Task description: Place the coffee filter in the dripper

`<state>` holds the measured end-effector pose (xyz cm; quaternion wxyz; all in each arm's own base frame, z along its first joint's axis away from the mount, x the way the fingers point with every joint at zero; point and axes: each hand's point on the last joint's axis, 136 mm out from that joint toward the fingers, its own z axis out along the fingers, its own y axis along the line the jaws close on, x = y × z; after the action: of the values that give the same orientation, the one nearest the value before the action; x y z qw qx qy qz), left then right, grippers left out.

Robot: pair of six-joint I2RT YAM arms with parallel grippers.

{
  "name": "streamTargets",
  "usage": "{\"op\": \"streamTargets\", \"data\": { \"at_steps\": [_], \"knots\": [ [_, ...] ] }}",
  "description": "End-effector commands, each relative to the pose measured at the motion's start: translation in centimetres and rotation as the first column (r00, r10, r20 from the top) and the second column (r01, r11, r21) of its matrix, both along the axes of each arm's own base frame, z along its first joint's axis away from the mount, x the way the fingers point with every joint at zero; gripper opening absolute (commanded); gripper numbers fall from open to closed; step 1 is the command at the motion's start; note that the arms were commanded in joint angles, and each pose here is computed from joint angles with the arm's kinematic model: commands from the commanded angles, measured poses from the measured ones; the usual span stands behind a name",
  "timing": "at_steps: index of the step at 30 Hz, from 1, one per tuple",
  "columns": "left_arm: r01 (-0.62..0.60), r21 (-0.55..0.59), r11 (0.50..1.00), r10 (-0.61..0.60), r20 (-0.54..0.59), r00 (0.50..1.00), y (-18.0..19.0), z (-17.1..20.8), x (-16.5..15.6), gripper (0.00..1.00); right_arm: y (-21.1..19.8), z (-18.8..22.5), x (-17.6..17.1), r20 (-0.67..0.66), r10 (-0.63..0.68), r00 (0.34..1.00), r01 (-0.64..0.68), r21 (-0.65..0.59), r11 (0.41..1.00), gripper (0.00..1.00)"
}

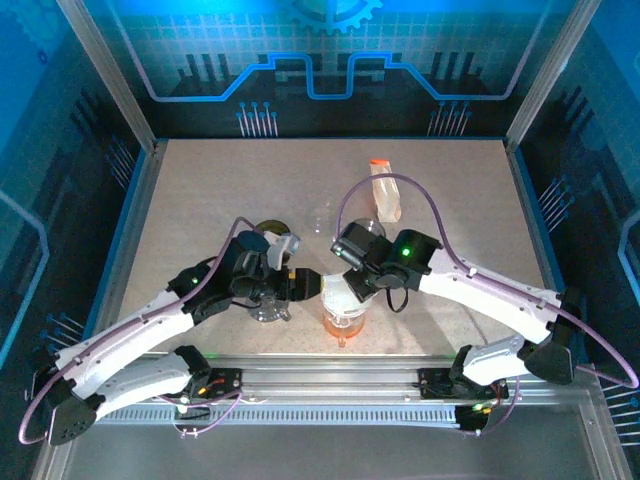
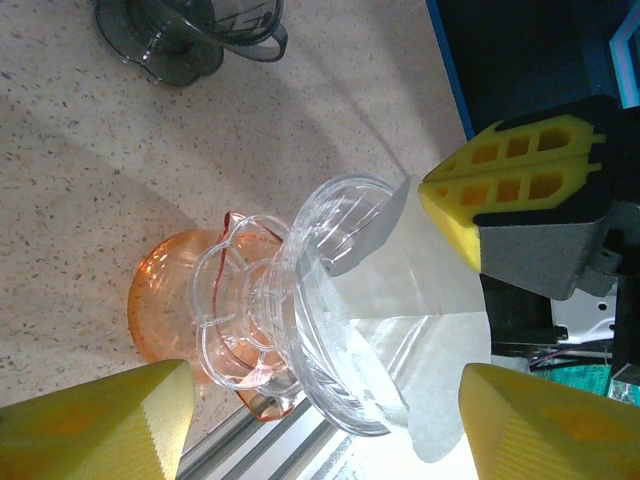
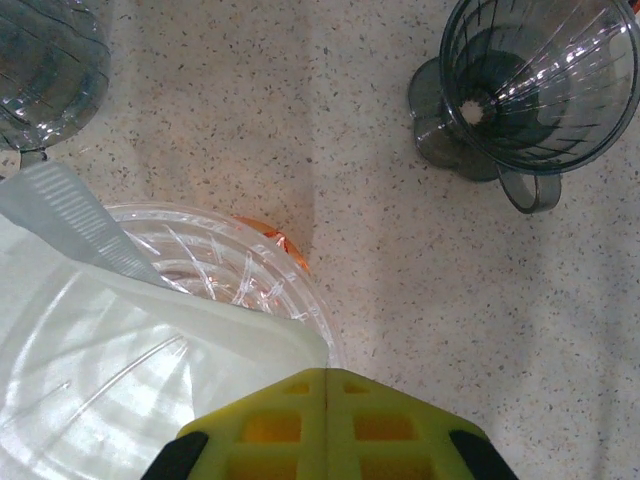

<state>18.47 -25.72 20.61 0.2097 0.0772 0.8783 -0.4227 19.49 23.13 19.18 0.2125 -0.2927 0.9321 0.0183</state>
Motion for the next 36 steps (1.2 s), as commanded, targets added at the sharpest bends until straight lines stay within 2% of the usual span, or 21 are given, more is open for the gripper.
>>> {"op": "streamTargets", "data": {
  "at_steps": [1, 3, 7, 9, 14, 15, 17, 20, 22, 25, 30, 33, 36],
  "knots": [
    [0.02, -0.005, 1.0, -0.02, 0.014, 1.0, -0.5, 0.4, -0.2, 0.74, 0.0, -0.1, -0.1, 0.022, -0.011, 1.0, 0.012, -0.005, 1.0, 0.0],
    [0.023, -0.004, 1.0, -0.023, 0.007, 1.0, -0.5, 0.2, -0.3, 0.75, 0.0, -0.3, 0.0, 0.027, -0.017, 0.999, 0.017, -0.012, 1.0, 0.0],
    [0.022, 0.009, 1.0, -0.022, -0.02, 1.0, -0.3, -0.6, -0.6, 0.68, -0.2, -0.2, 0.1, 0.036, -0.026, 0.999, 0.026, -0.01, 1.0, 0.0],
    [0.027, 0.014, 1.0, -0.027, -0.036, 0.999, -0.3, -1.0, -0.9, 0.67, -0.2, -0.1, 0.1, 0.042, -0.029, 0.999, 0.029, -0.006, 1.0, 0.09],
    [0.027, 0.026, 0.999, -0.026, -0.055, 0.998, -0.2, -1.5, -1.1, 0.69, -0.2, 1.1, 0.4, 0.079, -0.021, 0.997, 0.019, 0.029, 0.999, 0.48],
    [0.029, 0.026, 0.999, -0.027, -0.054, 0.998, -0.2, -1.5, -1.1, 0.71, -0.1, 1.3, 0.4, 0.083, -0.012, 0.997, 0.01, 0.036, 0.999, 0.53],
    [0.03, 0.021, 0.999, -0.029, -0.057, 0.998, -0.2, -1.5, -1.1, 0.72, 0.4, 1.4, 0.3, 0.069, 0.012, 0.998, -0.016, 0.062, 0.998, 0.59],
    [0.034, 0.018, 0.999, -0.033, -0.059, 0.998, -0.4, -1.5, -1.1, 0.74, 0.9, 1.3, 0.2, 0.034, 0.027, 0.999, -0.03, 0.097, 0.995, 0.62],
    [0.037, 0.019, 0.999, -0.036, -0.064, 0.997, -0.4, -1.5, -1.2, 0.74, 0.8, 1.0, 0.3, 0.018, 0.023, 1.0, -0.025, 0.1, 0.995, 0.62],
    [0.038, 0.03, 0.999, -0.036, -0.071, 0.997, -0.4, -1.9, -1.2, 0.69, 0.5, 0.4, 0.5, 0.004, 0.011, 1.0, -0.012, 0.087, 0.996, 0.55],
    [0.044, 0.031, 0.999, -0.042, -0.081, 0.996, -0.6, -2.1, -1.3, 0.67, 0.4, 0.0, 0.5, 0.009, 0.024, 1.0, -0.024, 0.081, 0.996, 0.24],
    [0.048, 0.034, 0.998, -0.045, -0.082, 0.996, -0.8, -2.1, -1.3, 0.7, 0.2, -0.4, 0.7, 0.014, 0.018, 1.0, -0.018, 0.056, 0.998, 0.09],
    [0.042, 0.045, 0.998, -0.038, -0.086, 0.996, -0.7, -2.4, -1.2, 0.71, 0.0, -0.8, 0.9, 0.024, 0.013, 1.0, -0.014, 0.026, 1.0, 0.05]
  ]
}}
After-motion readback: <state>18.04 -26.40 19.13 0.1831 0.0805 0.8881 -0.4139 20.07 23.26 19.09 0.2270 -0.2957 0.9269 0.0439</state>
